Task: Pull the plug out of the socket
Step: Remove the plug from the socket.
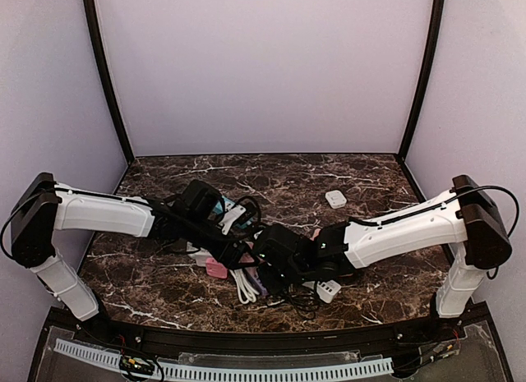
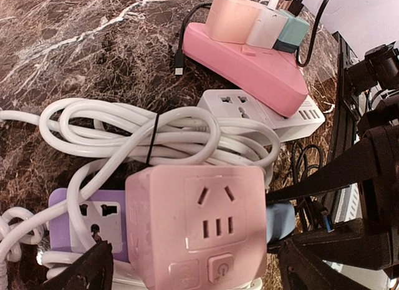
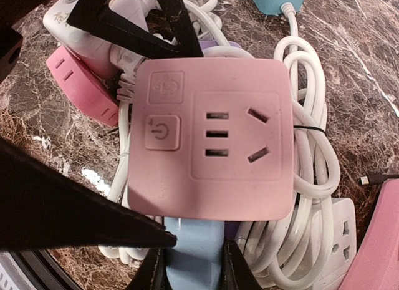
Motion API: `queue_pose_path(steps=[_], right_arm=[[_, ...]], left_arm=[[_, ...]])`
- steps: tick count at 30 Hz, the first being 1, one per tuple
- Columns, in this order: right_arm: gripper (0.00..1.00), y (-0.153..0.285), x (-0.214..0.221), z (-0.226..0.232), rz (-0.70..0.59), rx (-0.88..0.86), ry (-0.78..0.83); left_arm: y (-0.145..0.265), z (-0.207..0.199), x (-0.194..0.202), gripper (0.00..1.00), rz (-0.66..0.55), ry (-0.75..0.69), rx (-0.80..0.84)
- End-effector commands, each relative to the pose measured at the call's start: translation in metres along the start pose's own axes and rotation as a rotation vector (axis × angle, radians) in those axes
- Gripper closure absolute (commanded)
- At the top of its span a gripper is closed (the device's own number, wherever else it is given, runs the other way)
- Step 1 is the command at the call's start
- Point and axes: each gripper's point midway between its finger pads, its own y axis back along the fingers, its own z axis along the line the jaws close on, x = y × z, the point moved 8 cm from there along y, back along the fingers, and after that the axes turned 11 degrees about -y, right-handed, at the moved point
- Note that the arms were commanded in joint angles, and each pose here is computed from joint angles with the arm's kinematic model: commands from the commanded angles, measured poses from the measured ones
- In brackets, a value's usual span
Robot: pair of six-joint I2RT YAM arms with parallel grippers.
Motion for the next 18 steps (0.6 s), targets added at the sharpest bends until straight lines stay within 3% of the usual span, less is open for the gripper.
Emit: queue_pose_path(steps=[1,10,18], right_arm=[[1.0,-0.0028,-0.0131,0.009,-0.071,-0.072,-0.049],[1.0,-0.0032,-0.0123,0.0093,-0.071,-0.075,-0.054],[1.0,-0.0028,-0.0106,0.0061,-0.075,-0.064,-0.072]], left_arm=[[-0.0054,-0.0011,0.0062,0.08,0.049,-0.008,-0.015],[-0.0069,0.005,0.01,0.15,0.094,0.001,-0.084],[-0.0078,0.0055,0.0107,0.29,0.098,-0.003,-0.083]])
